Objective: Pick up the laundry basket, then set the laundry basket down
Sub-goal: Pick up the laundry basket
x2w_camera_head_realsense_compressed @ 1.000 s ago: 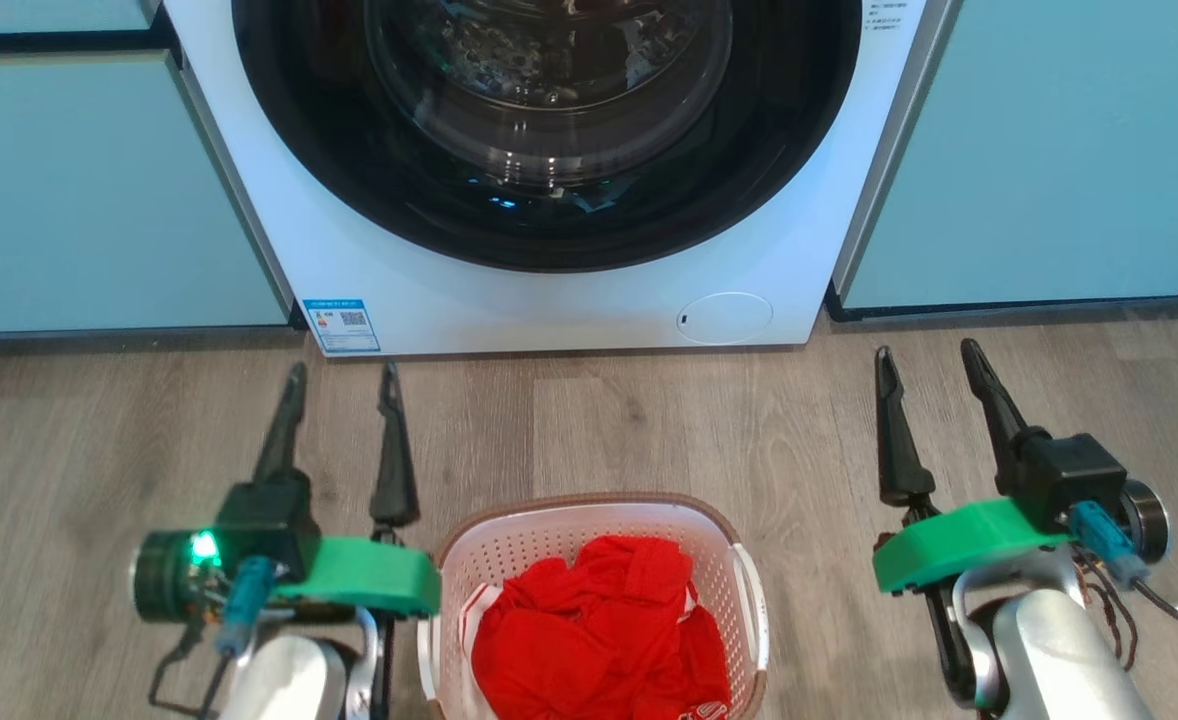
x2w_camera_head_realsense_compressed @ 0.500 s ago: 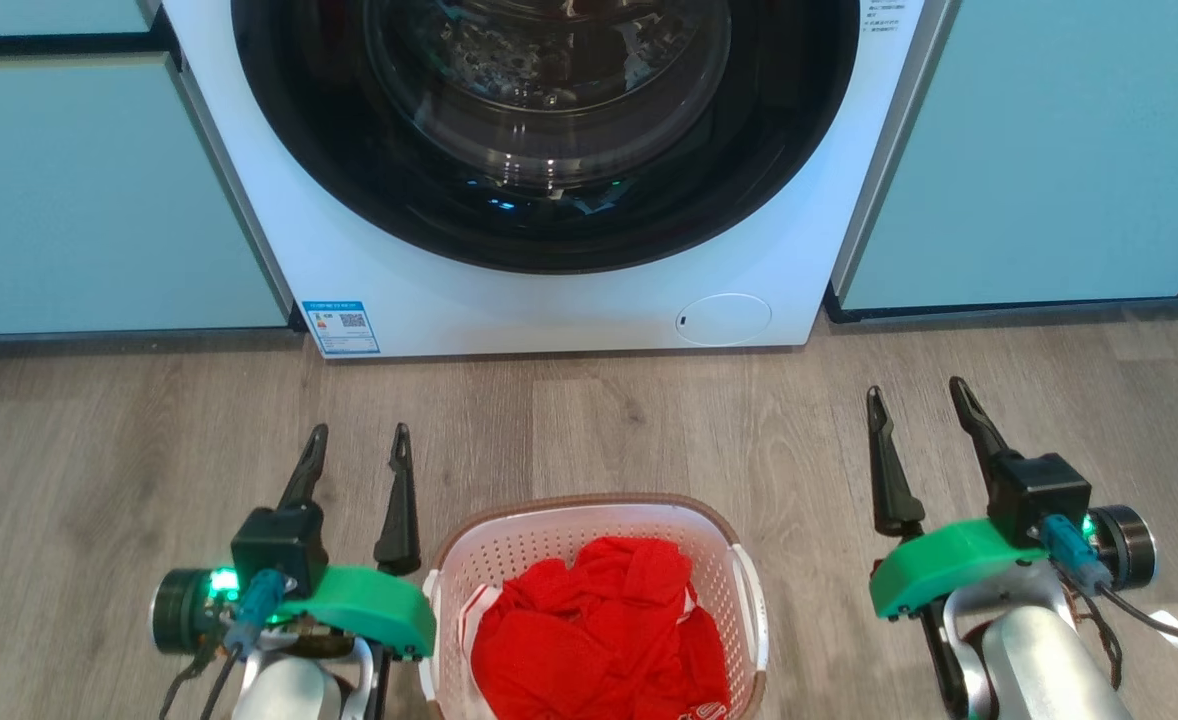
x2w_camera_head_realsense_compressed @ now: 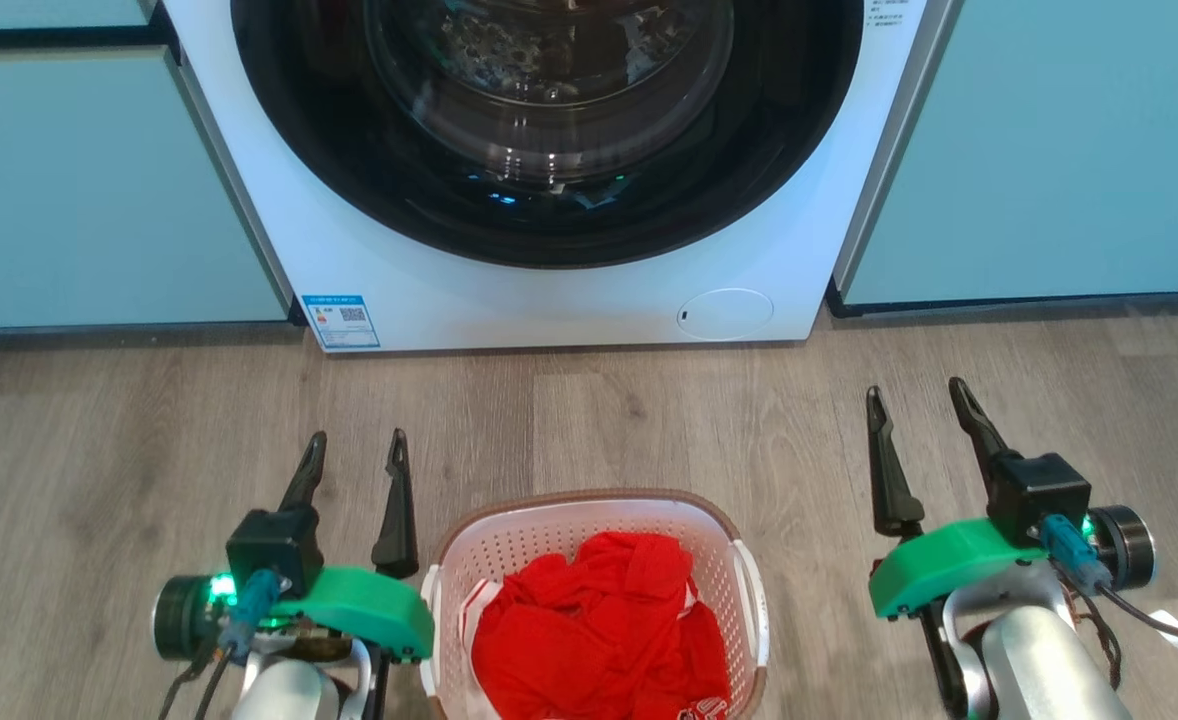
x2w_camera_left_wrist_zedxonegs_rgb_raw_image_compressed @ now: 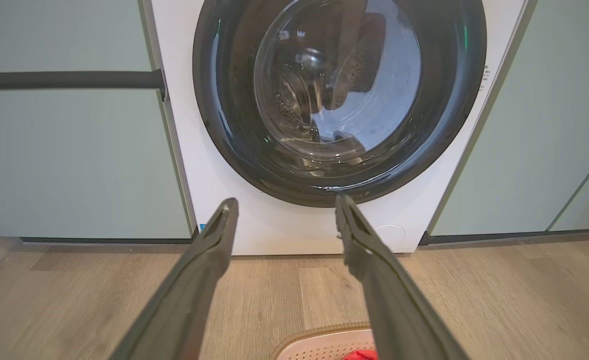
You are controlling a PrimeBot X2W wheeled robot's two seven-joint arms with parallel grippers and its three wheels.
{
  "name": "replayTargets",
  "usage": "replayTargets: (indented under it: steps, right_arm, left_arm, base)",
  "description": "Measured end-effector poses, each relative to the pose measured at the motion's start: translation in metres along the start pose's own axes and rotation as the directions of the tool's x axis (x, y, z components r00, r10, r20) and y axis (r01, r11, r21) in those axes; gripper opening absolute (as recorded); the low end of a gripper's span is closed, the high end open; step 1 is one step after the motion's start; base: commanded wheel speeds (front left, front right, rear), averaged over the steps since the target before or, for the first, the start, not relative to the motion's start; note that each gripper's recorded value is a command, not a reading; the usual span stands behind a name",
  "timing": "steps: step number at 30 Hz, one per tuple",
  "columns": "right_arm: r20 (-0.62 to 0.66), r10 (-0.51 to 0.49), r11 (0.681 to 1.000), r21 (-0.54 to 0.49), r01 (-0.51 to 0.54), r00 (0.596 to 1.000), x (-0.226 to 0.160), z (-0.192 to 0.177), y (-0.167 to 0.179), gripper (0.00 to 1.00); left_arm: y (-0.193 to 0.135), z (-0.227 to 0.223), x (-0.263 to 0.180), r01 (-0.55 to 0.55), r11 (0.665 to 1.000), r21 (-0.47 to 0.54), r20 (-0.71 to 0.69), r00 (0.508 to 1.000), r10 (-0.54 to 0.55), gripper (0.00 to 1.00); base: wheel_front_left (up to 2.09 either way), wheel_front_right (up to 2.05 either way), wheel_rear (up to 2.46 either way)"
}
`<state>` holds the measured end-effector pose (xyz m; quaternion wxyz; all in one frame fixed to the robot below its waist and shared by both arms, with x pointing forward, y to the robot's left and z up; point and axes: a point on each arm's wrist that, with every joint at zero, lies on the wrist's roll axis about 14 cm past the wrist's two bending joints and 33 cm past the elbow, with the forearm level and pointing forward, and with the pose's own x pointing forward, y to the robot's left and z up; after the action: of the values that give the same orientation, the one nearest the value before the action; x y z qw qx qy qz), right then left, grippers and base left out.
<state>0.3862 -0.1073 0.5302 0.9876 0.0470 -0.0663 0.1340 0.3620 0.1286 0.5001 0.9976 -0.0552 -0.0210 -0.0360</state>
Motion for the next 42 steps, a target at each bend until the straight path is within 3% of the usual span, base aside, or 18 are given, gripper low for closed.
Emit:
replayTargets:
  steps: [4, 11, 19, 24, 25, 31, 36, 42]
  right_arm:
    - [-0.032, -0.001, 1.0, 0.005, 0.001, 0.999, 0.001, -0.011, -0.001, 1.0]
    - [-0.188, -0.014, 1.0, 0.013, 0.016, 0.982, 0.016, -0.066, -0.012, 1.0]
    - [-0.394, 0.003, 0.998, 0.055, 0.02, 0.919, 0.053, -0.146, -0.021, 1.0]
    - [-0.552, 0.036, 0.997, 0.079, 0.01, 0.833, 0.052, -0.208, -0.019, 1.0]
    - [-0.552, 0.036, 0.997, 0.079, 0.01, 0.833, 0.052, -0.208, -0.019, 1.0]
    - [-0.704, 0.09, 0.987, 0.159, 0.033, 0.704, 0.035, -0.271, -0.007, 1.0]
    - [-0.79, 0.136, 0.979, 0.199, 0.041, 0.597, 0.021, -0.309, 0.003, 1.0]
    - [-0.831, 0.174, 0.971, 0.235, 0.05, 0.529, 0.018, -0.338, 0.012, 1.0]
  left_arm:
    - [0.005, -0.025, -0.002, -0.021, 1.0, 0.001, -0.08, 0.997, 0.021, 1.0]
    - [0.011, -0.079, 0.012, -0.024, 1.0, 0.019, -0.249, 0.968, 0.028, 1.0]
    - [0.017, -0.16, 0.035, 0.033, 0.999, 0.034, -0.487, 0.873, -0.012, 1.0]
    - [0.022, -0.203, 0.044, 0.05, 0.998, 0.026, -0.599, 0.801, -0.025, 1.0]
    - [0.022, -0.203, 0.044, 0.05, 0.998, 0.026, -0.599, 0.801, -0.025, 1.0]
    - [0.034, -0.261, 0.018, 0.075, 0.997, 0.025, -0.762, 0.646, -0.029, 1.0]
    - [0.04, -0.288, 0.011, 0.088, 0.996, 0.018, -0.835, 0.55, -0.033, 1.0]
    - [0.037, -0.311, 0.003, 0.11, 0.993, -0.031, -0.888, 0.452, -0.077, 1.0]
  base:
    - [0.0, 0.0, 0.0]
    - [0.0, 0.0, 0.0]
    - [0.0, 0.0, 0.0]
    - [0.0, 0.0, 0.0]
    - [0.0, 0.0, 0.0]
    - [0.0, 0.0, 0.0]
    - [0.0, 0.0, 0.0]
    - [0.0, 0.0, 0.0]
